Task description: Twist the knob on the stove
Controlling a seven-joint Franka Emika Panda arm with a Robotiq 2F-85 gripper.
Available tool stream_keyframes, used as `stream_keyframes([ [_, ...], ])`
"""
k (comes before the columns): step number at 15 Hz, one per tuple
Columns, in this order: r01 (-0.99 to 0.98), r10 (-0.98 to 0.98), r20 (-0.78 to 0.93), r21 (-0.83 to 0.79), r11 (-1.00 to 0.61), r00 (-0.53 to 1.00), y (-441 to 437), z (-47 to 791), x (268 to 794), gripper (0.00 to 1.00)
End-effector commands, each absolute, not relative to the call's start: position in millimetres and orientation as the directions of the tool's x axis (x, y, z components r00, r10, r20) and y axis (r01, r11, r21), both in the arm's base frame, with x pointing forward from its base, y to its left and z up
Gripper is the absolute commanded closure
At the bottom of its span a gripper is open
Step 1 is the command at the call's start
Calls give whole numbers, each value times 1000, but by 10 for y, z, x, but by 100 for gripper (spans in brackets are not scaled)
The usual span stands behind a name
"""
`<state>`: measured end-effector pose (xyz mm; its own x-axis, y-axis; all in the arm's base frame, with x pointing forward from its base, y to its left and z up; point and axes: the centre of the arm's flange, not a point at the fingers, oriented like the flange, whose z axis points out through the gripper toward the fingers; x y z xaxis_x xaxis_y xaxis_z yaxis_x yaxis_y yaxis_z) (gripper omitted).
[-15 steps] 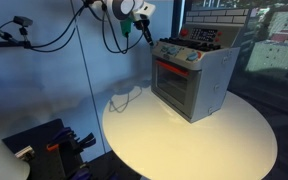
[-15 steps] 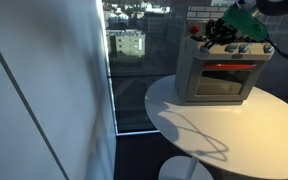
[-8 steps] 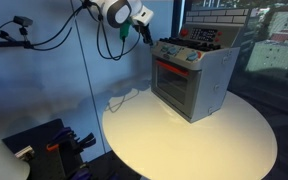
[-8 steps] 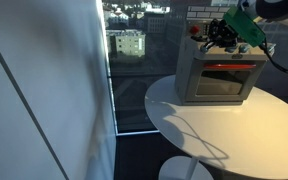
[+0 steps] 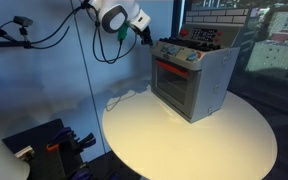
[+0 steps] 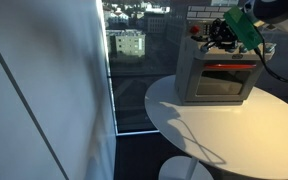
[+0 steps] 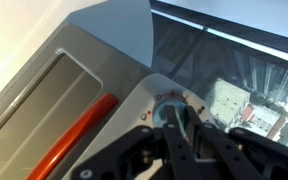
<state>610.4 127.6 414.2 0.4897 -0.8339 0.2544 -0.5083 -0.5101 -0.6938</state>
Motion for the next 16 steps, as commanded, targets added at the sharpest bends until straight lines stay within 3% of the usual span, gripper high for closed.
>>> stream_keyframes([
  [1,-455,-848,261,-750,-479,461,1194,4352,6043,94],
  [2,-455,-848,261,-751,-479,462,1199,4351,6039,90],
  [3,-455,-842,263,-746,-487,470,1202,4359,6037,61],
  [5,-439,-836,276,-749,-497,475,1222,4421,6021,54],
  [11,-396,-792,319,-732,-555,520,1300,4652,5920,4],
  [16,-395,-716,341,-653,-647,609,1289,4800,5804,0],
])
